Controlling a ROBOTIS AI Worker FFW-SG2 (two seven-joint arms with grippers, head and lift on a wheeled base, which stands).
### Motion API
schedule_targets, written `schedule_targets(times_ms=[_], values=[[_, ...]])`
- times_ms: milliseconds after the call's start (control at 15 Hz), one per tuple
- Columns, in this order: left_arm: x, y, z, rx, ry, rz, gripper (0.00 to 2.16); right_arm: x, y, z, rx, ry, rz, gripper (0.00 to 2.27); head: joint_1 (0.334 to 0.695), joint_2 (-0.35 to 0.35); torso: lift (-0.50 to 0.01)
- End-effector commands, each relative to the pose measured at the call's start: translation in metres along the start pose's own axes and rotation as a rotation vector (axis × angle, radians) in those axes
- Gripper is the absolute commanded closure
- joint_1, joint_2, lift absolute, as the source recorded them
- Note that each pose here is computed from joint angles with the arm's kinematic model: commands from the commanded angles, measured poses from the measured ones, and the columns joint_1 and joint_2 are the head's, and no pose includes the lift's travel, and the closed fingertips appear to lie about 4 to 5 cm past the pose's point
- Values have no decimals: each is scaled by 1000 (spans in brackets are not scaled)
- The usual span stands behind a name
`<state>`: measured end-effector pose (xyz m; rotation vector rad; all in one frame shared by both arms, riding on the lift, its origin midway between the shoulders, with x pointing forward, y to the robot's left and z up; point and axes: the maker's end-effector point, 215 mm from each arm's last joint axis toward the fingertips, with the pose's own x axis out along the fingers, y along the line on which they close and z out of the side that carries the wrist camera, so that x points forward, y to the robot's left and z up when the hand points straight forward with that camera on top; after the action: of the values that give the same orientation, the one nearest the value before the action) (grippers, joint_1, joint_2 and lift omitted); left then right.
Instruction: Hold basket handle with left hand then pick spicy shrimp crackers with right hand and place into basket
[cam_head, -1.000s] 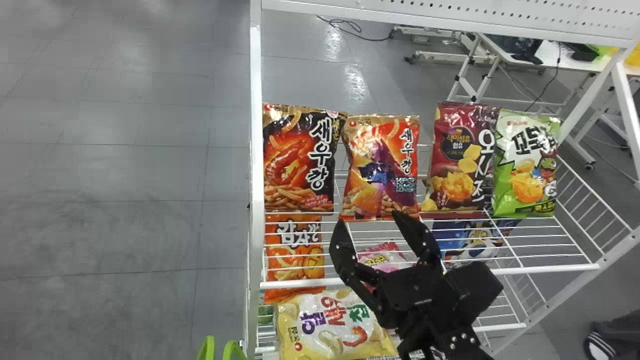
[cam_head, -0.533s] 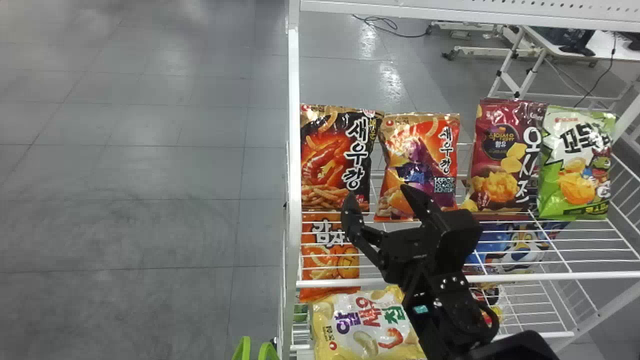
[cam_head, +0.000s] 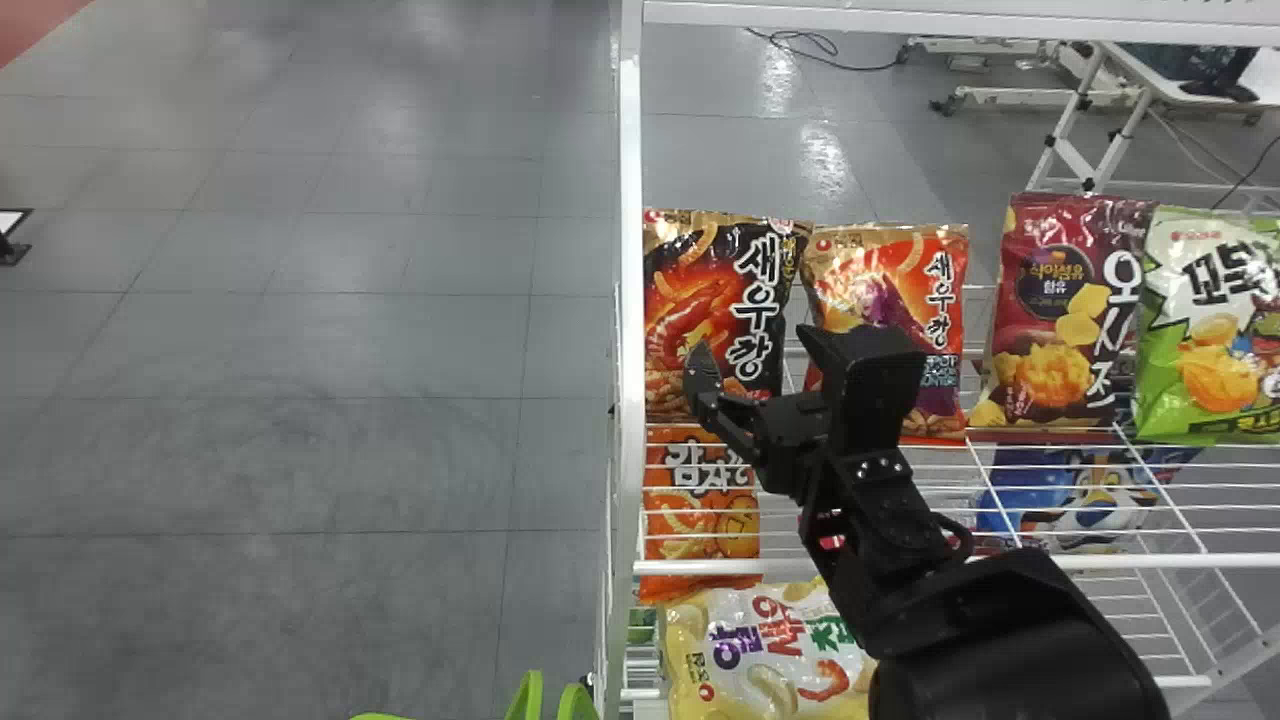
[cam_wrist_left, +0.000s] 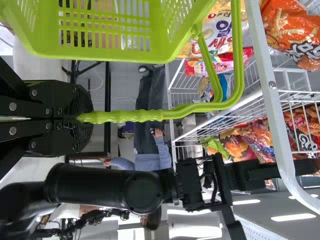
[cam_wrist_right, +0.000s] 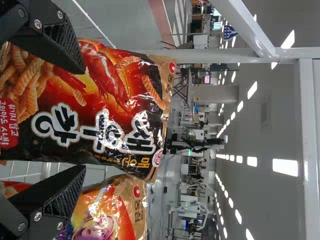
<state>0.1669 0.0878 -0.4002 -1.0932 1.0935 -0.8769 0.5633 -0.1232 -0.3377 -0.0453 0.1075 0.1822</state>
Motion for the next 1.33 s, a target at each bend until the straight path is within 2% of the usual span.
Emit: schedule_targets(times_ms=[0, 533, 667, 800, 933, 1067, 1200, 1267], values=[[-2, 2, 0, -1, 6, 3, 1895, 11, 6, -1, 4, 14, 8, 144, 695, -60, -37], [4, 3, 4, -1, 19, -8, 1895, 27, 10, -16, 43, 59, 32, 144, 695, -33, -37], [4, 5, 5, -6, 18, -9, 1895, 28, 13, -17, 48, 60, 51, 245, 695, -34, -37], [4, 5, 5, -8, 17, -9, 1895, 26, 17, -16, 56, 55, 71, 728, 695, -26, -37], [4, 7, 6, -11, 15, -9, 1895, 21, 17, -13, 64, 41, 68, 1555, 695, -24, -37], [5, 7, 7, -10, 16, -9, 1895, 21, 13, -12, 64, 42, 64, 1949, 695, -25, -37], [5, 7, 7, -10, 17, -7, 1895, 16, 10, -11, 60, 34, 62, 2013, 695, -29, -37], [5, 7, 7, -9, 17, -6, 1895, 15, 9, -12, 66, 37, 74, 2132, 695, -31, -37]])
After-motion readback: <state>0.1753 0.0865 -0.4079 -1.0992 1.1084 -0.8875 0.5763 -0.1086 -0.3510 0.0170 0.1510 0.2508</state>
